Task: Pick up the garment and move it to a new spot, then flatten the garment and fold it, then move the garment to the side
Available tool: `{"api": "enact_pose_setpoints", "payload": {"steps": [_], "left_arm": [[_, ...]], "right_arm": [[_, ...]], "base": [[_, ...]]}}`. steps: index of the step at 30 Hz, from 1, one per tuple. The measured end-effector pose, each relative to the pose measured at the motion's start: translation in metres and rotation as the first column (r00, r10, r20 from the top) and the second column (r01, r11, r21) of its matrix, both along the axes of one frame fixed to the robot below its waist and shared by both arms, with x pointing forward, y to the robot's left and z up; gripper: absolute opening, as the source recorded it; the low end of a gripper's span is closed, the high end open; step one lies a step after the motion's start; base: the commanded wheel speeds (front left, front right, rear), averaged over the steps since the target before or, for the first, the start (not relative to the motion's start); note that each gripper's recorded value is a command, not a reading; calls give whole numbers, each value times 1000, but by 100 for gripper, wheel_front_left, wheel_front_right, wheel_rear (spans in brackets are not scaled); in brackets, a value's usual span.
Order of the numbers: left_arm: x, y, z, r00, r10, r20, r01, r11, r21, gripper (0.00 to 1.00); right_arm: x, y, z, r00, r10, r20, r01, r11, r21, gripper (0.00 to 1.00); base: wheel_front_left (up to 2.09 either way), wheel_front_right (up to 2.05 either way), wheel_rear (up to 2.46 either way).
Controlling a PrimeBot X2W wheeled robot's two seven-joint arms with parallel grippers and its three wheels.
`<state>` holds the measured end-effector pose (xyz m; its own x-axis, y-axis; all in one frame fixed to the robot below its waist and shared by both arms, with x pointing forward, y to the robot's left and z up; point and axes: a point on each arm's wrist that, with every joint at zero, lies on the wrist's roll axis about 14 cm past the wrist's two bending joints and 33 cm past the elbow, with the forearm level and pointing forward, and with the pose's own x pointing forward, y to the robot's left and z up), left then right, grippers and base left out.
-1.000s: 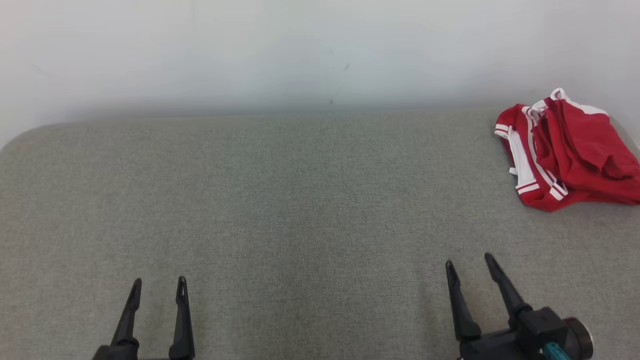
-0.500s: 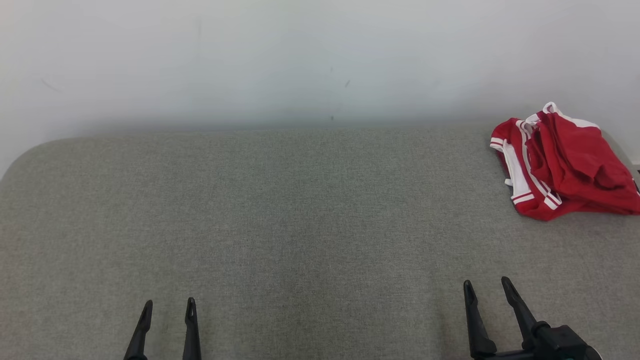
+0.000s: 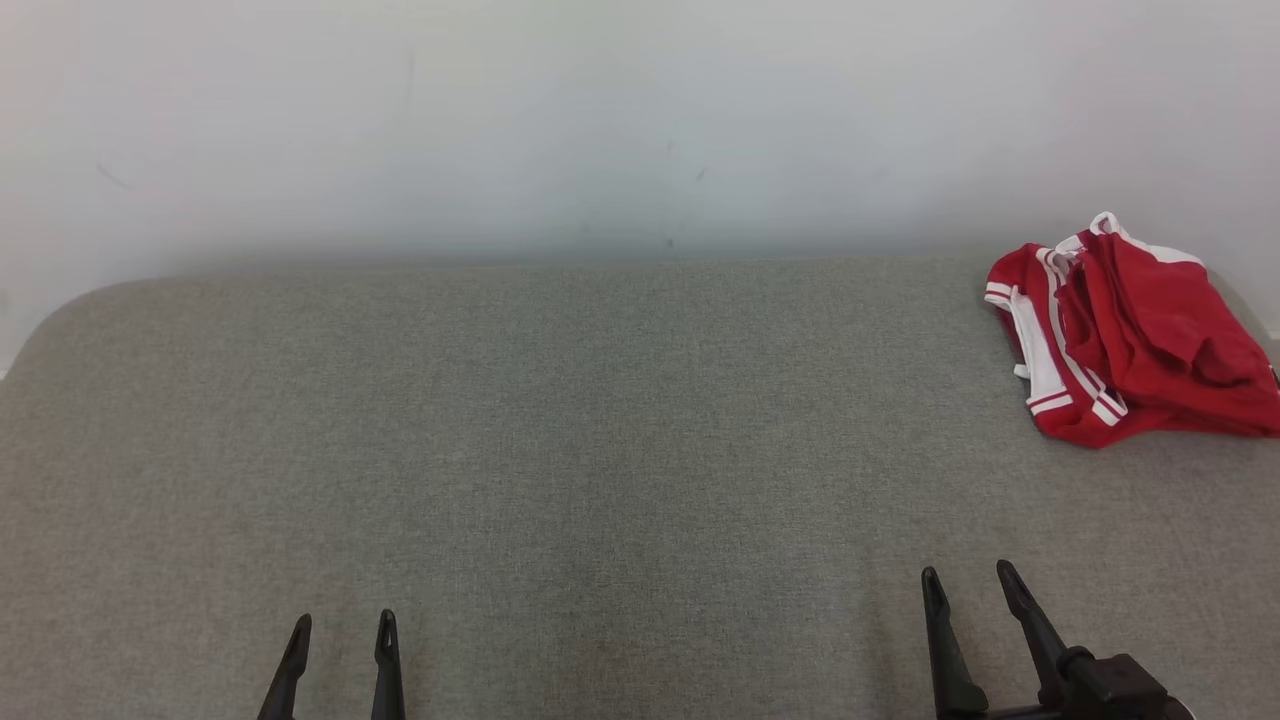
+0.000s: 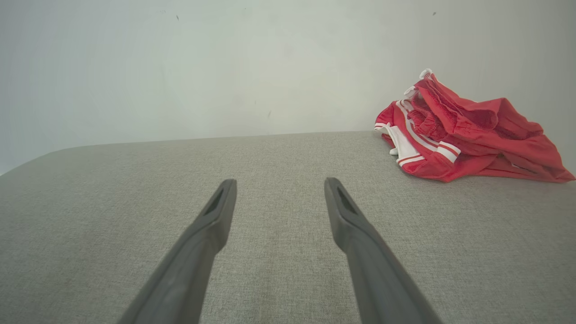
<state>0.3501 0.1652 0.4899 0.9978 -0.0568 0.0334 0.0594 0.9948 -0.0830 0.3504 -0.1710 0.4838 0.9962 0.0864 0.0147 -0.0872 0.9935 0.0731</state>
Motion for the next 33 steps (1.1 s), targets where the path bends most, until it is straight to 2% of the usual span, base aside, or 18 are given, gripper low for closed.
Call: {"api": "enact_pose_setpoints", "payload": {"steps": [12,13,19,25,33], "left_arm": [[-1,1,-4,1000,6,-13,-6,1000,1,100],[-1,1,-7,1000,7,-21,-7,1000,2,0],[-5,2,-24,997,9,-81,-10,1000,-12,0],[-5,4,-26,995,27,-98,-40,991,-130,0],[1,5,-22,994,38,-101,-65,958,-278,0]], "right_arm": [[0,1,-4,1000,2,-13,-2,1000,2,100],[-1,1,-7,1000,2,-23,-2,1000,2,0],[-10,-2,-29,994,-9,-105,11,1000,20,0],[-6,-13,-32,988,-50,-144,68,990,123,0],[1,-25,-31,980,-88,-177,132,958,256,0]], "base": [[0,0,0],[0,0,0],[0,0,0],[0,0,0],[0,0,0]]}}
